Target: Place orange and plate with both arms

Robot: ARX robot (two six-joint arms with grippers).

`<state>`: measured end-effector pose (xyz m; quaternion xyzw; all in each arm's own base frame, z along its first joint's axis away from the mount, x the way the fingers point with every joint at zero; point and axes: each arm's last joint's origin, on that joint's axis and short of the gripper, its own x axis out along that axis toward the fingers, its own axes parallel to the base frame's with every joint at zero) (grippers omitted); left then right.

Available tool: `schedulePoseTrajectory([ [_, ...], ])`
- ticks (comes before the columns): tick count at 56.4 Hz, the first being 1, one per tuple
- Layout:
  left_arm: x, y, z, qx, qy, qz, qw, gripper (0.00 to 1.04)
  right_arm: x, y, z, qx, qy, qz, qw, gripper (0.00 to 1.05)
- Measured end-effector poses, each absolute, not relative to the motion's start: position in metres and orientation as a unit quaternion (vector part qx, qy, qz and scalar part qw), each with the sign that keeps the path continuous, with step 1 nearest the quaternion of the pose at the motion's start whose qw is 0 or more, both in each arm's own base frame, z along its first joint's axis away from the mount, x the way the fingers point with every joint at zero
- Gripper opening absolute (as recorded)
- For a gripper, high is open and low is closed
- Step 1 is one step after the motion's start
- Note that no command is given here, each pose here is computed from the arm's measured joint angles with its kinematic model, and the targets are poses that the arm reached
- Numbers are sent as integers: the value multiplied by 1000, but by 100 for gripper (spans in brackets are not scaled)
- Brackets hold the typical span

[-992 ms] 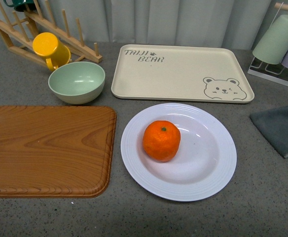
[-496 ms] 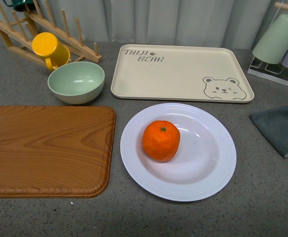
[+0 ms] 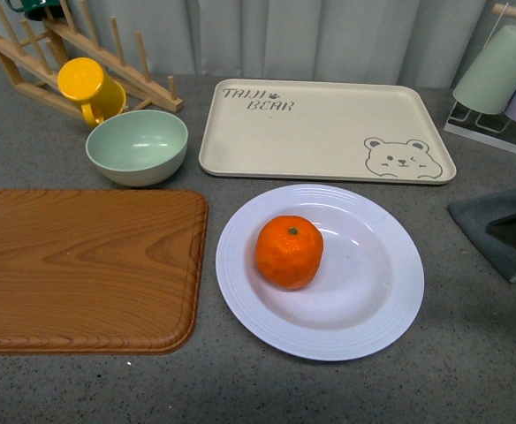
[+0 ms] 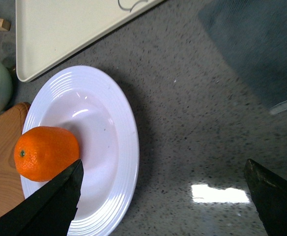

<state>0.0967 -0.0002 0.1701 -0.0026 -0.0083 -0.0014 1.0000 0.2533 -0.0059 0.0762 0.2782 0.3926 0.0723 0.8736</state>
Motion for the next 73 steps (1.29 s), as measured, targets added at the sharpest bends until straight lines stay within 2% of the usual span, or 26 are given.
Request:
schedulePoseTrajectory([
  [15,97,0,170,-3,-8,-1,1000,98,287,12,40,359,438,85,820,96],
  [38,97,0,170,-3,-8,-1,1000,98,318,60,11,384,463,110,791,95],
  [45,97,0,170,-3,-8,-1,1000,98,318,61,7,382,466,95,793,77],
  [56,97,0,170,-3,-8,-1,1000,98,316,58,0,382,475,77,789,38],
  [59,97,0,170,-3,-8,-1,1000,98,315,57,-1,382,476,76,788,31],
  [64,97,0,170,-3,-8,-1,1000,98,315,57,-1,384,476,86,786,13],
  [73,97,0,170,-3,-8,-1,1000,98,317,57,3,399,465,104,783,4],
])
